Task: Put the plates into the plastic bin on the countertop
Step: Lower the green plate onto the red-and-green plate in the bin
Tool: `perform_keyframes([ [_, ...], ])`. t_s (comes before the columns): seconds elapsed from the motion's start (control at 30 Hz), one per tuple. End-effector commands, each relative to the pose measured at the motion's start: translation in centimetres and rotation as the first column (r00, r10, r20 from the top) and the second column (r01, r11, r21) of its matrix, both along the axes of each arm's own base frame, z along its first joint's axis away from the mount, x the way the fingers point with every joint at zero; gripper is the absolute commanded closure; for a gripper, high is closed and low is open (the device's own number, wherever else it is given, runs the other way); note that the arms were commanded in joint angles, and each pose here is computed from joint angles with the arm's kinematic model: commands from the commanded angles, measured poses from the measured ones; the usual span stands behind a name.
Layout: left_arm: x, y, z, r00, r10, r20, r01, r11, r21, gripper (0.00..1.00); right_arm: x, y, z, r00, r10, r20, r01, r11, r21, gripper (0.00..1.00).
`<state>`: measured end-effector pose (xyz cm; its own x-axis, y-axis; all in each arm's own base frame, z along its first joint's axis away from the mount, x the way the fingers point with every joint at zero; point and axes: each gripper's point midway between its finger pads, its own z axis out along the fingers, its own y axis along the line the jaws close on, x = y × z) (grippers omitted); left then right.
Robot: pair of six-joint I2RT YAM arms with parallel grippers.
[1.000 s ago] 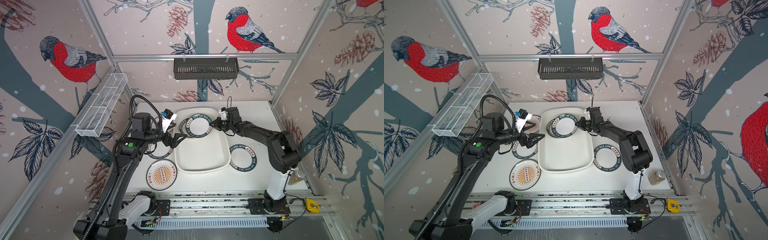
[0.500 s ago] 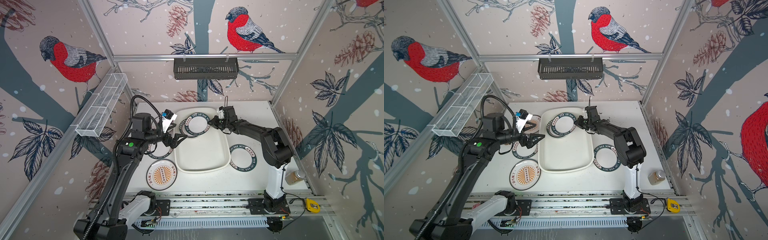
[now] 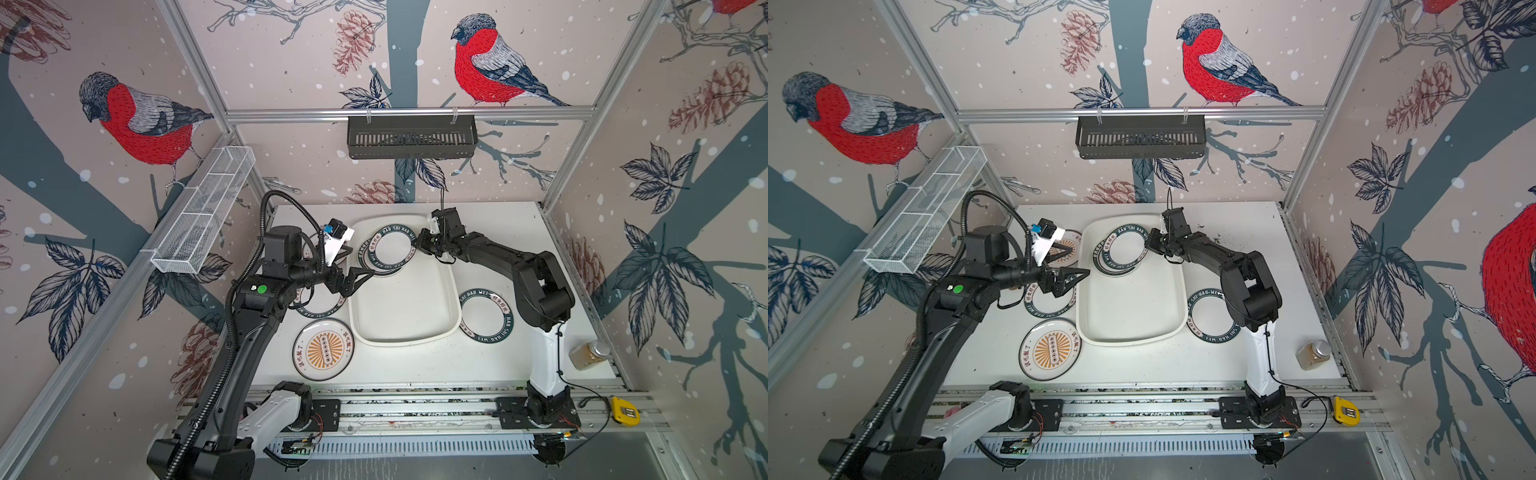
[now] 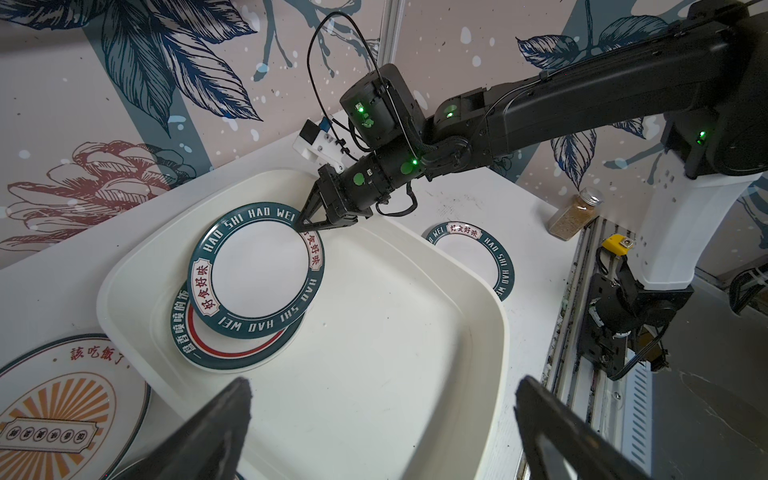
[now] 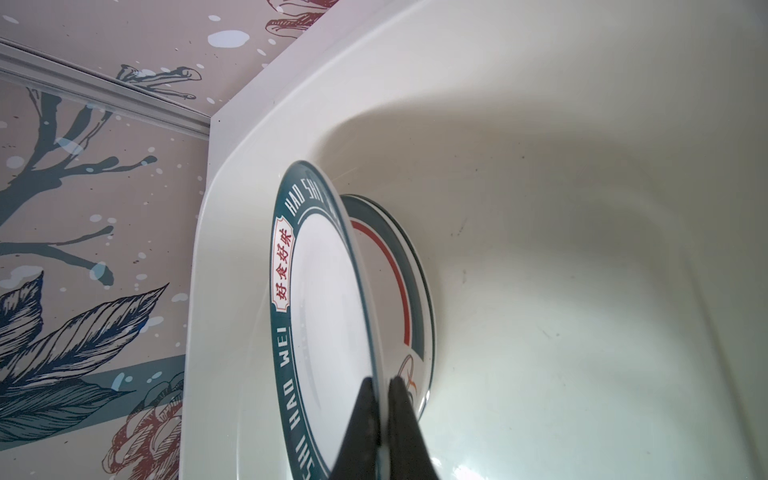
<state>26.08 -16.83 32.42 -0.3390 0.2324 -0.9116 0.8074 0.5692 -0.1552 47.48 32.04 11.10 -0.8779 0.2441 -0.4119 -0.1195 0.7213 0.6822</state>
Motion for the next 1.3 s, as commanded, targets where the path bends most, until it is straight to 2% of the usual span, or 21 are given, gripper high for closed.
perform_keyframes([
  [0.0, -0.3, -0.2, 0.5, 1.0, -0.018, 0.013, 0.018, 1.0, -0.013, 0.02, 0.1, 0.3, -0.3, 1.0, 0.006, 0.005, -0.006, 1.0, -0.027, 0.98],
  [0.57, -0.5, -0.2, 0.9, 0.999, -0.023, 0.022, 0.023, 1.0, -0.016, 0.02, 0.0, 0.9, -1.6, 1.0, -0.005, -0.026, 0.004, 1.0, -0.03, 0.97],
  [1.27, -0.6, -0.2, 1.3, 0.999, -0.024, 0.029, 0.025, 1.0, -0.019, 0.02, -0.6, 0.3, -3.5, 0.998, -0.01, -0.067, 0.005, 0.998, -0.069, 0.88],
])
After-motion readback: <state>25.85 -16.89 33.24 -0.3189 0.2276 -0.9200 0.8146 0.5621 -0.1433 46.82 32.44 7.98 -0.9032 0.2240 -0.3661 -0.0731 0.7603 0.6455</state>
